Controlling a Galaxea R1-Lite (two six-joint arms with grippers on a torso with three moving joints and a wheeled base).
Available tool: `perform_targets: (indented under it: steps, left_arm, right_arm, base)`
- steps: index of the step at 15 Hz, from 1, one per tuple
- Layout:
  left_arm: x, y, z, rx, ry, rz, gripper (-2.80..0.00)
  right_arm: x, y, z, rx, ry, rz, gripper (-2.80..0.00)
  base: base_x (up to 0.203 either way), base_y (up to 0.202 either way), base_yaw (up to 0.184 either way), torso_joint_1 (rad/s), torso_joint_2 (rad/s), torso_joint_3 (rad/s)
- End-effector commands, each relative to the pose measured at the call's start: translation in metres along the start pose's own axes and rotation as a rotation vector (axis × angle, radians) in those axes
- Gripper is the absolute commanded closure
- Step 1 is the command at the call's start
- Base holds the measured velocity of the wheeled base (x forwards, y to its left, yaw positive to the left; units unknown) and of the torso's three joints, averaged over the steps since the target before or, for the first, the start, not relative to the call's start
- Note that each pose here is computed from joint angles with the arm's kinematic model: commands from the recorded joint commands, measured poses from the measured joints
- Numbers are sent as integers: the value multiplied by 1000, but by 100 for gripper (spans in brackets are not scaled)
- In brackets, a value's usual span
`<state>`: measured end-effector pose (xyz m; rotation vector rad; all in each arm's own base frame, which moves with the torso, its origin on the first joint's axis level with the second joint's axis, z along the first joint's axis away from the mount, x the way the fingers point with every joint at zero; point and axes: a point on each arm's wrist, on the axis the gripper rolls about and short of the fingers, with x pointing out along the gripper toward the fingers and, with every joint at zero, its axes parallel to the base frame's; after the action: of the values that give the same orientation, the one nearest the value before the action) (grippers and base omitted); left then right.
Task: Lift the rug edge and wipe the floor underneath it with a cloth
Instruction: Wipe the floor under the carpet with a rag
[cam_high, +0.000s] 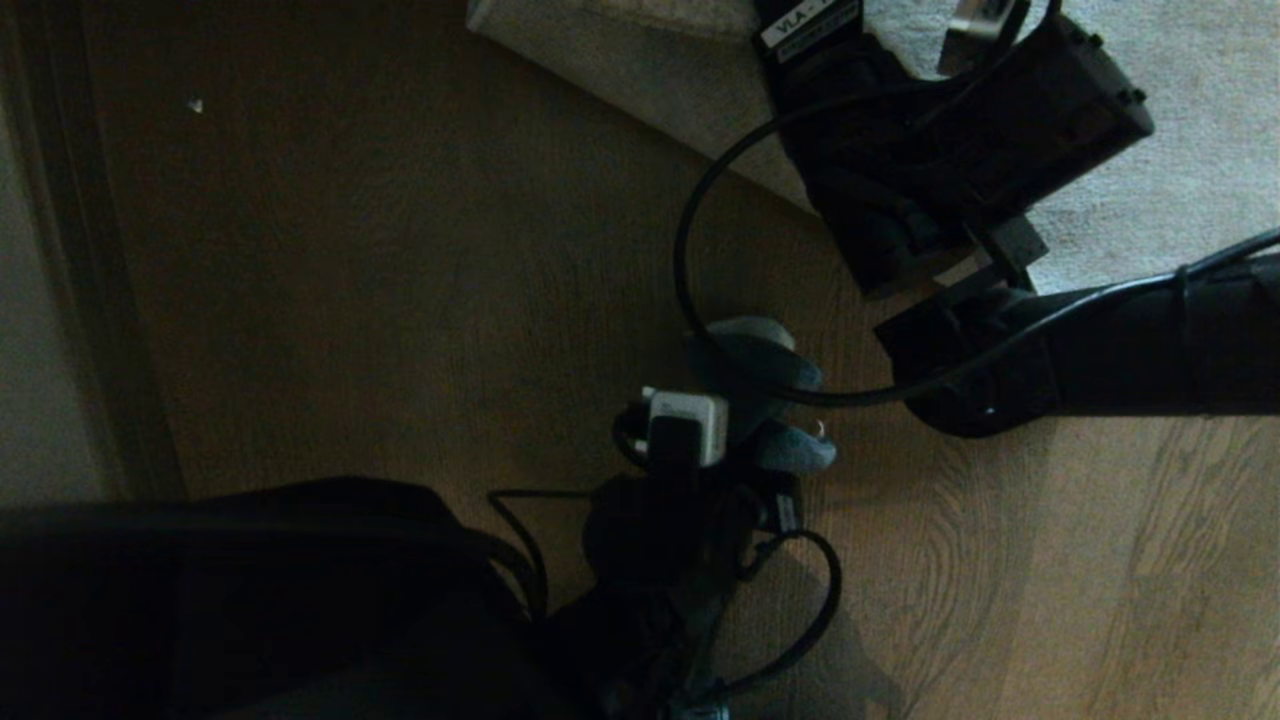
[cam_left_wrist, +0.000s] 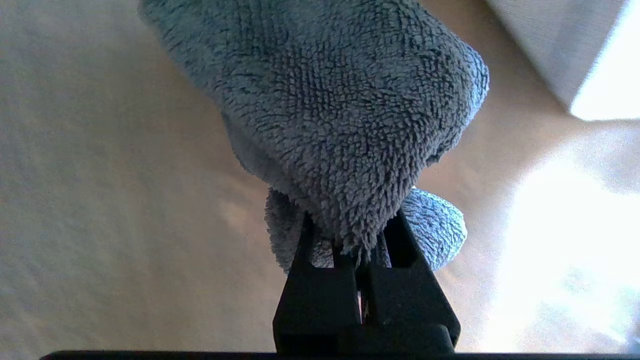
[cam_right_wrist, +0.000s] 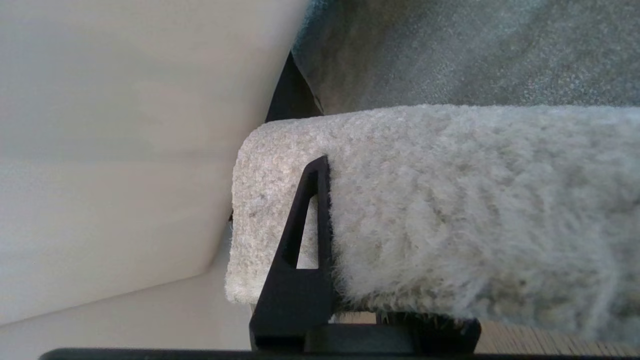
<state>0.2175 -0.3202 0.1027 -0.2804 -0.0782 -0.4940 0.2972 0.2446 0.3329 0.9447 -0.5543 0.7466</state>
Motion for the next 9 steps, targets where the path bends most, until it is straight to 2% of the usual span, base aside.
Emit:
perform_targets:
  steps: [1,3,9]
  left_arm:
    - [12,20,4,-5,-41,55,0]
    - [24,49,13,4,-69,125,0]
    - [36,129,67,26,-183,274,0]
  right_arm:
    - [0,0,0,5,-4,3,0]
    - [0,0,-1,6,-2,3,0]
    - [0,0,-2,7,-1,4,0]
  base:
    - [0,0,0,0,0,0]
    - [0,0,0,0,0,0]
    - [0,0,0,0,0,0]
